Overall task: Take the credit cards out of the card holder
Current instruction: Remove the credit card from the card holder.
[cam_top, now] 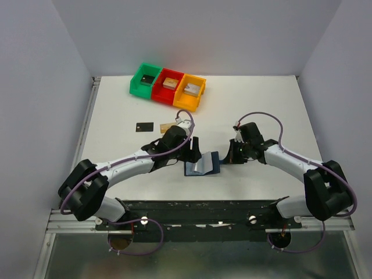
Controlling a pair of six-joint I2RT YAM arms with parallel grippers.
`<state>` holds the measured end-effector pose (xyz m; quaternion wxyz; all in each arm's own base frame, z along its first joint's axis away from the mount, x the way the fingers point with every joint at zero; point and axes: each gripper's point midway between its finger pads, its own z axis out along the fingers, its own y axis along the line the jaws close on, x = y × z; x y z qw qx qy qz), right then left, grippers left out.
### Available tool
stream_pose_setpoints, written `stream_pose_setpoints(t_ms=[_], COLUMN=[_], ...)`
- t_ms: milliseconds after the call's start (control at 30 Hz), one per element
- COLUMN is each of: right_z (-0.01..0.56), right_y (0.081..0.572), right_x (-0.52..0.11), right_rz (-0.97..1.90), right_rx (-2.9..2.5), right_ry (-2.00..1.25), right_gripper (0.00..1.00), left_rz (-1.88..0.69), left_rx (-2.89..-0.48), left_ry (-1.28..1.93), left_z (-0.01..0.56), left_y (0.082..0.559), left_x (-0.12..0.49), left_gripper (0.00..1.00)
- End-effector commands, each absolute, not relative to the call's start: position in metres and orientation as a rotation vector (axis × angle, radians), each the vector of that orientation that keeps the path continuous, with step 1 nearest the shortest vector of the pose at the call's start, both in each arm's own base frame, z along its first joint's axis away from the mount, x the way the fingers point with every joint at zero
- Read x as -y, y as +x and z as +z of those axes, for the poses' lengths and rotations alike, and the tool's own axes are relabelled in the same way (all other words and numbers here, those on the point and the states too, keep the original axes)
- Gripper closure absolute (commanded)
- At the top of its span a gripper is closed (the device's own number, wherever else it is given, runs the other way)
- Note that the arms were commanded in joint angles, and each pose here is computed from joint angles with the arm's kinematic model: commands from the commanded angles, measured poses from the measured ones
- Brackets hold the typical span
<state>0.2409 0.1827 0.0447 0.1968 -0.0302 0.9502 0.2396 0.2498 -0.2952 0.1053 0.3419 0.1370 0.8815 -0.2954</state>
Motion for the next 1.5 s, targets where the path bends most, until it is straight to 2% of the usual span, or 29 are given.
stream_pose_setpoints(t_ms=[0,533,600,667,733,800,900,1067,1233,1467], right_z=[0.033,0.035,0.038,0.044,0.051,0.059,0.070,0.091,0.122,0.141], right_y=[0.237,0.237,0.237,0.239,0.240,0.242,0.243,0.244,0.241,0.231], right_x=[-0.178,-0.177,-0.175,-0.173,-0.170,-0.165,-0.159,-0.160,-0.190,-0.230], right_rz=[0.643,0.640,0.633,0.620,0.596,0.570,0.536,0.569,0.819,0.995], right_rx=[-2.692,-2.685,-2.677,-2.658,-2.641,-2.619,-2.589,-2.520,-2.383,-2.337], right_ry=[-0.051,-0.038,-0.027,-0.017,-0.007,0.007,0.022,0.024,-0.088,-0.254], right_gripper=[1.00,0.98,0.86,0.70,0.57,0.50,0.46,0.47,0.67,0.75], left_rz=[-0.800,-1.028,-1.046,-1.058,-1.069,-1.081,-1.093,-1.077,-1.023,-0.889], left_rx=[-2.337,-2.327,-2.324,-2.321,-2.320,-2.310,-2.299,-2.243,-2.170,-2.147], left_ry=[0.370,0.615,0.662,0.688,0.709,0.728,0.744,0.711,0.530,0.221], left_z=[0.092,0.093,0.093,0.094,0.094,0.097,0.101,0.118,0.139,0.136], left_y=[0.250,0.235,0.232,0.231,0.232,0.232,0.233,0.236,0.247,0.256], left_x=[0.305,0.362,0.372,0.379,0.385,0.392,0.400,0.392,0.352,0.279], left_gripper=[0.26,0.28,0.28,0.29,0.29,0.29,0.29,0.29,0.29,0.30])
